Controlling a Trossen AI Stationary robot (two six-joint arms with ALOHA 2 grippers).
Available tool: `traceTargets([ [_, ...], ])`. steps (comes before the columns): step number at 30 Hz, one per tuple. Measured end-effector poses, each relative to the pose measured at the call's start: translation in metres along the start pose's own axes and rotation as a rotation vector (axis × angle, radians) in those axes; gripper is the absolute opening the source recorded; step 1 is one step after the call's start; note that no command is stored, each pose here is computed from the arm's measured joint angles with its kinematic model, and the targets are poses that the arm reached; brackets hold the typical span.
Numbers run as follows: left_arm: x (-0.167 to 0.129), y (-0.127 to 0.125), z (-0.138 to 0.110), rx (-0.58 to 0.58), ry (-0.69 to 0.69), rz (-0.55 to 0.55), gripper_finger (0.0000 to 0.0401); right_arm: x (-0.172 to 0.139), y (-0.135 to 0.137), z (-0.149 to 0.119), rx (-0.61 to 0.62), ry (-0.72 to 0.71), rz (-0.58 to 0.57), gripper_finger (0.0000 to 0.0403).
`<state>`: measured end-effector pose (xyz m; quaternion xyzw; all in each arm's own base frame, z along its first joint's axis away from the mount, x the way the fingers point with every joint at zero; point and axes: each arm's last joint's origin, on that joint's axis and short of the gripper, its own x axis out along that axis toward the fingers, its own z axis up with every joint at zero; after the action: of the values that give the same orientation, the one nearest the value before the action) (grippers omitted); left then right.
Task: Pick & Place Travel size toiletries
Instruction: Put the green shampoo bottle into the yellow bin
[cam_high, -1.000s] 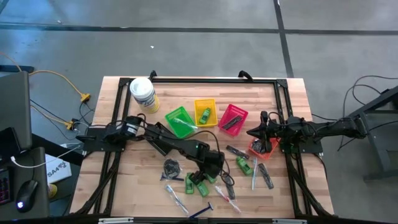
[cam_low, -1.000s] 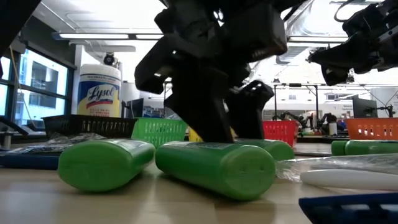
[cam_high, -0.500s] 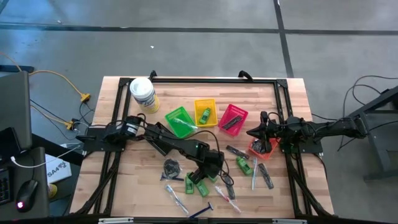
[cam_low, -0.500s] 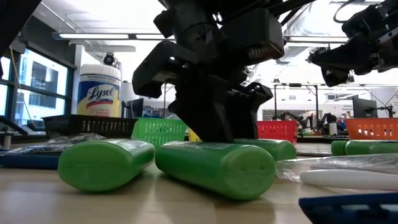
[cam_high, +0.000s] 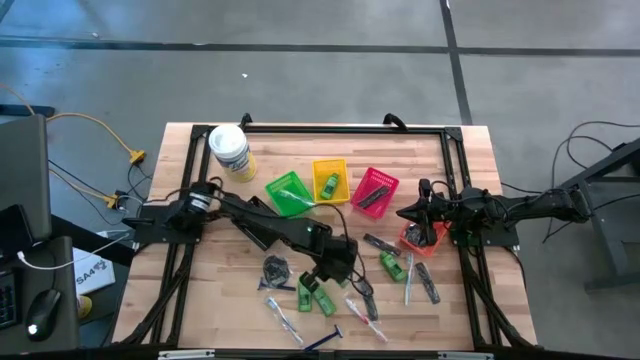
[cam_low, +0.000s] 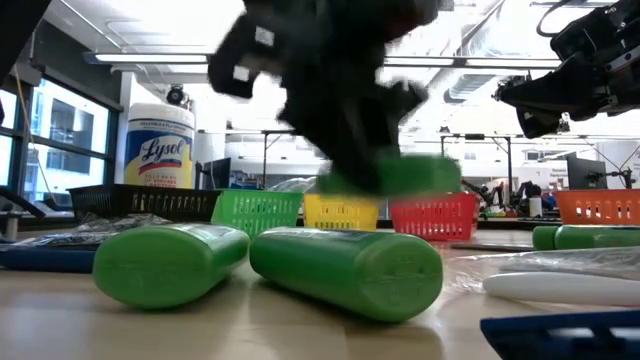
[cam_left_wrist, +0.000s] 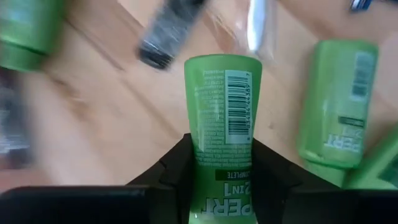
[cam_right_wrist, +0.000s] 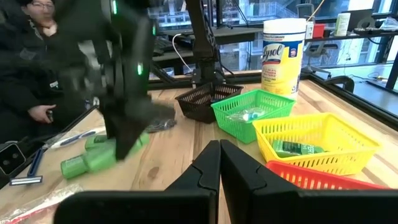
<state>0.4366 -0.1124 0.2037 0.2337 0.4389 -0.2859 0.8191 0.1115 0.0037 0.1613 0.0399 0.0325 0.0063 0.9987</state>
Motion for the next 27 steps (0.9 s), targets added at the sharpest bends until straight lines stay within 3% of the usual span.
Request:
traceTargets([
  [8, -0.079, -0.004, 0.012, 0.013, -0.046, 0.116, 0.0107, 0.000, 0.000, -0.001, 0.000, 0.013, 0.001, 0.0003],
  [16, -0.146, -0.024, -0.002, -0.005, -0.198, 0.077, 0.0103, 0.001, 0.000, -0.003, -0.001, 0.038, 0.000, 0.0003],
  [21, -0.180, -0.048, -0.037, -0.079, -0.268, 0.115, 0.0102, 0.001, 0.000, -0.003, -0.001, 0.037, -0.001, 0.0003],
  [27, -0.196, -0.083, -0.097, -0.199, -0.397, 0.222, 0.0102, 0.001, 0.000, -0.002, 0.000, 0.026, 0.000, 0.0003],
])
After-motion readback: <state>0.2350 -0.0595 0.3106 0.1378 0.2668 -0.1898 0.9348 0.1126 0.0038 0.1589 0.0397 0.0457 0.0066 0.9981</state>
